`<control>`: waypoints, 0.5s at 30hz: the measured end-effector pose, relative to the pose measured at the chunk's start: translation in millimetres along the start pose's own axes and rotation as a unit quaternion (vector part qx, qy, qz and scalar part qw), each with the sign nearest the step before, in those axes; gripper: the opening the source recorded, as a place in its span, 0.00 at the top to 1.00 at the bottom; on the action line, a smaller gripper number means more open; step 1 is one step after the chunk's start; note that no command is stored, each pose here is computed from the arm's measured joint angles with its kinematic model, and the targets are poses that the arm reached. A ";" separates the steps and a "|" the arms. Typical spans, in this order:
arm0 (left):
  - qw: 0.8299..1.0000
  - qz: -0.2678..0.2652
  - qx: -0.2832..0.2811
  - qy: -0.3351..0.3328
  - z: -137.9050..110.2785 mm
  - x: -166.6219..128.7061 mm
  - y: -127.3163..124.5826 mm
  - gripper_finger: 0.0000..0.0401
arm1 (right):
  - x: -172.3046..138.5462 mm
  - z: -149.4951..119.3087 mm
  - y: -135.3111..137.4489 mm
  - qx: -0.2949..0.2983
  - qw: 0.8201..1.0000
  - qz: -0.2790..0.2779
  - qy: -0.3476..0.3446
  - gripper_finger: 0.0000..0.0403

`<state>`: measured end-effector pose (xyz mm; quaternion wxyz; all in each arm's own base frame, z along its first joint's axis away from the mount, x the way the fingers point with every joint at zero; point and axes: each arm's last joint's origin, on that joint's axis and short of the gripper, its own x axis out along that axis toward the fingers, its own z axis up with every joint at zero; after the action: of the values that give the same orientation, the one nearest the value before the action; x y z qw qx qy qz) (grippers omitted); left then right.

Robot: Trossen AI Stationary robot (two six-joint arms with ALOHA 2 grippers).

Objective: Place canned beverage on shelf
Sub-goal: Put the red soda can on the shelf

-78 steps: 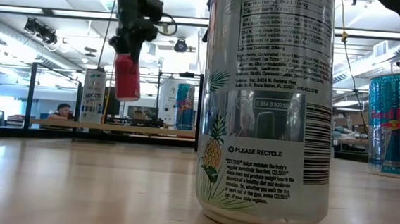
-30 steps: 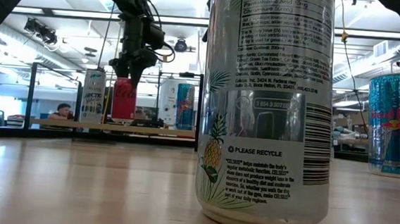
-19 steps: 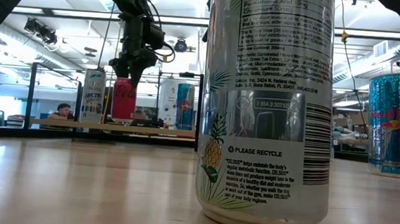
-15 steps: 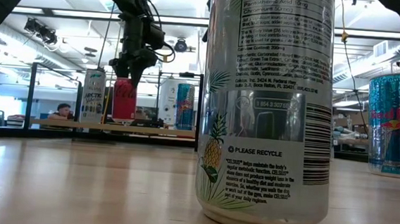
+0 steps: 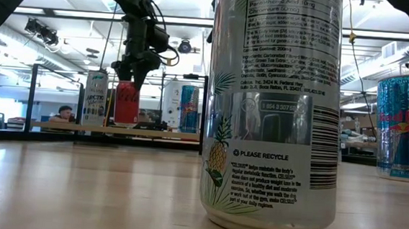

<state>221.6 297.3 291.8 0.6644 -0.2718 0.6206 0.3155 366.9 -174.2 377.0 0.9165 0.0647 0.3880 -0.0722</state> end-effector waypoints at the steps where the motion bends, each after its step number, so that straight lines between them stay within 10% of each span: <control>1: 1.000 0.000 0.000 -0.001 0.2 0.0 0.0 0.22 | 0.0 0.0 0.0 0.000 1.000 0.000 0.000 0.20; 15: 1.000 -0.003 -0.003 0.023 4.0 12.2 -0.5 0.22 | 0.0 -0.7 0.1 0.003 1.000 0.001 0.003 0.20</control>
<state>225.0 301.0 279.9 0.6501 -0.2826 0.6340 0.3091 366.4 -174.0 376.5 0.9151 0.0679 0.3909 -0.0726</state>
